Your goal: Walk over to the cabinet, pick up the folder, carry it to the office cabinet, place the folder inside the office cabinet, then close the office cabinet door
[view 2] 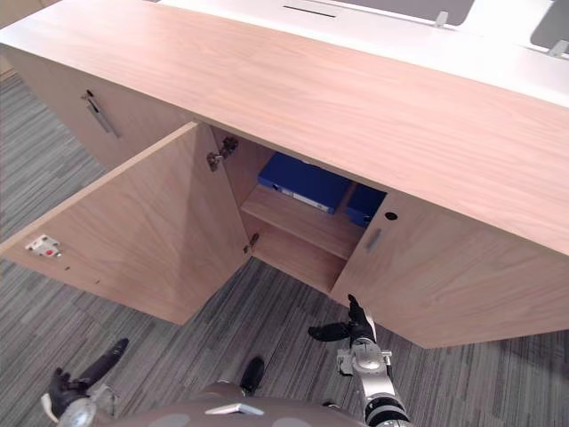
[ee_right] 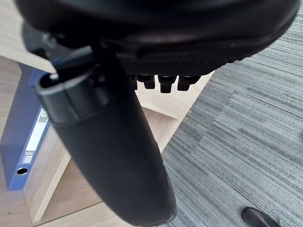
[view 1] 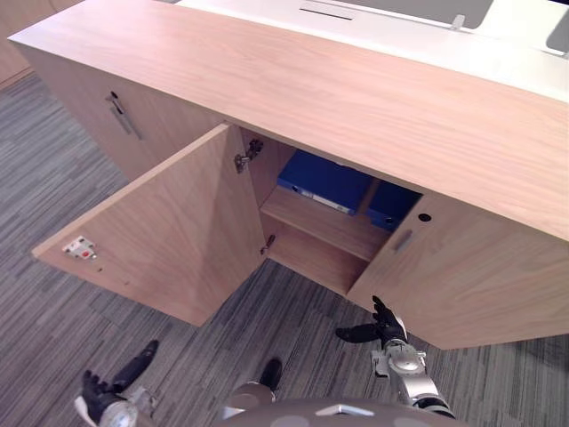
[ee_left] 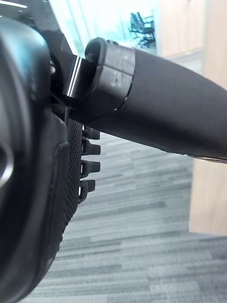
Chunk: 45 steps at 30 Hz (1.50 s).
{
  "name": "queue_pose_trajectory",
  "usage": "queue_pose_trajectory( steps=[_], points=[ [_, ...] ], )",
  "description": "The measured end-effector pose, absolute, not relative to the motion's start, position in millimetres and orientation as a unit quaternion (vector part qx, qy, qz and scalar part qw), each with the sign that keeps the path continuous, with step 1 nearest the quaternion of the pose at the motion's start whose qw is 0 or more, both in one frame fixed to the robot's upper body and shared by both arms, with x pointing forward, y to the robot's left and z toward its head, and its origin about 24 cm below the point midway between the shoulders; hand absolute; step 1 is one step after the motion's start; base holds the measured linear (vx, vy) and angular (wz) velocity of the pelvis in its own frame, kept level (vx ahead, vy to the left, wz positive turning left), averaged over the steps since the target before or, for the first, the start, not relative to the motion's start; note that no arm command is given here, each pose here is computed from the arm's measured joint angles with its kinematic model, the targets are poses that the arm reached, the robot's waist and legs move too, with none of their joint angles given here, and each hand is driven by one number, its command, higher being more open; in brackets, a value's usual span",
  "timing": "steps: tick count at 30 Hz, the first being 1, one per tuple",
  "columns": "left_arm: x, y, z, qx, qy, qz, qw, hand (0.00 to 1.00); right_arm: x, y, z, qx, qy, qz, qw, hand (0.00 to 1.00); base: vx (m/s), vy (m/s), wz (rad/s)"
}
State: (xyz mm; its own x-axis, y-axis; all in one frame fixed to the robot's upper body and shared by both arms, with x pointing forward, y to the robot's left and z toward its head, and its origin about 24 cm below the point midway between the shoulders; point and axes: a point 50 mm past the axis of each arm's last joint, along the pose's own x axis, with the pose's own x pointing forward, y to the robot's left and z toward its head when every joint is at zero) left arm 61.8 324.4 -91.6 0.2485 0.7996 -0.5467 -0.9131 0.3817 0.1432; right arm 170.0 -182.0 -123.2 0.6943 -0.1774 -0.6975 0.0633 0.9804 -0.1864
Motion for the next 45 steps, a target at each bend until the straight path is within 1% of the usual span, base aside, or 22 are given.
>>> queue_pose_trajectory(
  steps=[2, 4, 6, 8, 12, 14, 15, 18, 23, 27, 34, 37, 45],
  points=[
    [63.9, 336.7, -78.7, -0.090, 0.248, 0.557, 0.787, 1.00, 169.5, -182.7, -123.4, -0.066, 0.386, -0.070, 0.917, 1.00, 0.01, -0.027, 0.08],
    [74.5, 352.7, -59.0, -0.065, 0.207, 0.555, 0.803, 1.00, 169.5, -186.0, -123.0, -0.067, 0.386, -0.074, 0.917, 1.00, 0.00, -0.017, 0.00],
    [80.9, 357.3, -49.3, -0.057, 0.185, 0.551, 0.812, 1.00, 169.2, -187.5, -123.0, -0.069, 0.386, -0.074, 0.917, 1.00, 0.00, 0.000, 0.00],
    [94.9, 363.4, -33.2, -0.043, 0.148, 0.538, 0.829, 1.00, 167.1, -190.6, -124.4, -0.073, 0.391, -0.076, 0.914, 1.00, 0.00, 0.000, 0.00],
    [121.4, 368.4, -7.7, -0.019, 0.090, 0.506, 0.858, 1.00, 161.7, -195.0, -126.6, -0.077, 0.399, -0.078, 0.910, 1.00, 0.00, 0.000, 0.00],
    [130.6, 367.8, -0.7, -0.010, 0.078, 0.489, 0.868, 1.00, 158.9, -196.0, -127.6, -0.077, 0.402, -0.079, 0.909, 1.00, 0.00, 0.000, 0.00],
    [137.6, 366.4, 5.6, 0.003, 0.068, 0.472, 0.879, 1.00, 157.3, -196.5, -128.4, -0.076, 0.405, -0.080, 0.908, 1.00, 0.00, 0.000, 0.00],
    [145.1, 364.2, 11.8, 0.023, 0.059, 0.447, 0.892, 1.00, 154.9, -198.9, -129.9, -0.070, 0.410, -0.085, 0.905, 1.00, 0.01, -0.025, -0.07],
    [147.9, 365.0, 18.5, 0.035, 0.048, 0.435, 0.899, 1.00, 151.9, -200.4, -131.0, -0.068, 0.414, -0.085, 0.904, 1.00, 0.00, -0.026, -0.15],
    [154.9, 361.3, 20.5, 0.054, 0.052, 0.403, 0.912, 1.00, 146.0, -200.3, -133.4, -0.065, 0.422, -0.081, 0.901, 1.00, -0.01, -0.038, -0.11],
    [151.0, 355.6, 18.0, 0.062, 0.060, 0.389, 0.917, 1.00, 139.5, -200.1, -135.9, -0.063, 0.430, -0.076, 0.897, 1.00, -0.02, -0.029, -0.05],
    [142.0, 346.3, 16.8, 0.061, 0.062, 0.380, 0.921, 1.00, 136.6, -200.2, -136.9, -0.063, 0.434, -0.076, 0.896, 1.00, 0.00, 0.000, 0.00],
    [117.8, 309.9, 12.5, 0.001, 0.058, 0.351, 0.935, 1.00, 128.8, -199.3, -139.7, -0.062, 0.443, -0.071, 0.891, 1.00, -0.01, -0.012, -0.03]
  ],
)
